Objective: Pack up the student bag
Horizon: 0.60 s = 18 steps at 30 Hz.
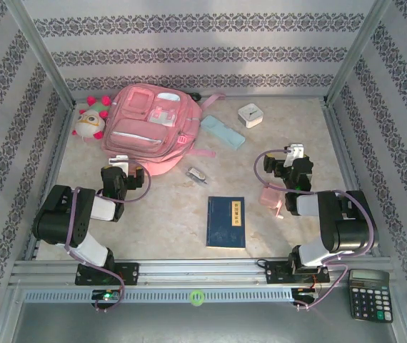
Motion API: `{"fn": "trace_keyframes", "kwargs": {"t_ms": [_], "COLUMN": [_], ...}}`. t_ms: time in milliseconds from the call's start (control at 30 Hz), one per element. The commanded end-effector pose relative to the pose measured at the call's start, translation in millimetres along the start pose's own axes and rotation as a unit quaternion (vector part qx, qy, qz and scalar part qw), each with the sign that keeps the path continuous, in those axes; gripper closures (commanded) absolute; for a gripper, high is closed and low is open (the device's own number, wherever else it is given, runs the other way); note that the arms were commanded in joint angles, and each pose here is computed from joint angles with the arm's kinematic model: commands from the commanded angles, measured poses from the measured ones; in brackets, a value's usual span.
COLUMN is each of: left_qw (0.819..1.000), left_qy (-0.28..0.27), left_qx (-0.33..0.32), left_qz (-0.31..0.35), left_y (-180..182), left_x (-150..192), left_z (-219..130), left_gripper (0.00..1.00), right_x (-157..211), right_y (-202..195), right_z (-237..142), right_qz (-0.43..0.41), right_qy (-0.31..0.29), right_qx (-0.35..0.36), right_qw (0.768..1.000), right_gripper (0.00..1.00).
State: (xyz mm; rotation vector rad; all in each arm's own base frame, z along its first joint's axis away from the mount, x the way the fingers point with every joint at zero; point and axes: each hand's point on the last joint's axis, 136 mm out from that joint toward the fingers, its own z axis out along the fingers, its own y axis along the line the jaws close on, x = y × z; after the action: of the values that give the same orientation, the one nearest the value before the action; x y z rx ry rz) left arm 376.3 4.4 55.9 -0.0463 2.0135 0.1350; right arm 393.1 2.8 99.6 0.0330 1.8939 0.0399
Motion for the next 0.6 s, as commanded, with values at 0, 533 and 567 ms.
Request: {"fn": "trace_keyframes", "kwargs": {"t_ms": [0, 533, 567], "left_qw": [0.997, 0.998, 0.998], "left_qy": [-0.067, -0.063, -0.062], "left_qx": [-0.033, -0.013, -0.014], "left_qz": [-0.014, -0.009, -0.009], "left_y": [16.6, 9.8, 10.4], "left_x": [-40.4, -40.3, -39.8], "left_z": [4.0, 5.4, 5.5], "left_gripper": [0.01, 0.01, 0.01], "right_x": [-8.8, -8.0, -8.0], "right_y": [0.4, 0.6, 0.6], "right_z": [3.1, 3.3, 3.3], "right_qz": [-0.007, -0.005, -0.006], "right_qy": [-0.014, -0.013, -0.013], "right_qx": [-0.001, -0.002, -0.002], "right_qw": [1.0, 1.0, 1.0], "right_gripper": [0.02, 0.02, 0.02]}}
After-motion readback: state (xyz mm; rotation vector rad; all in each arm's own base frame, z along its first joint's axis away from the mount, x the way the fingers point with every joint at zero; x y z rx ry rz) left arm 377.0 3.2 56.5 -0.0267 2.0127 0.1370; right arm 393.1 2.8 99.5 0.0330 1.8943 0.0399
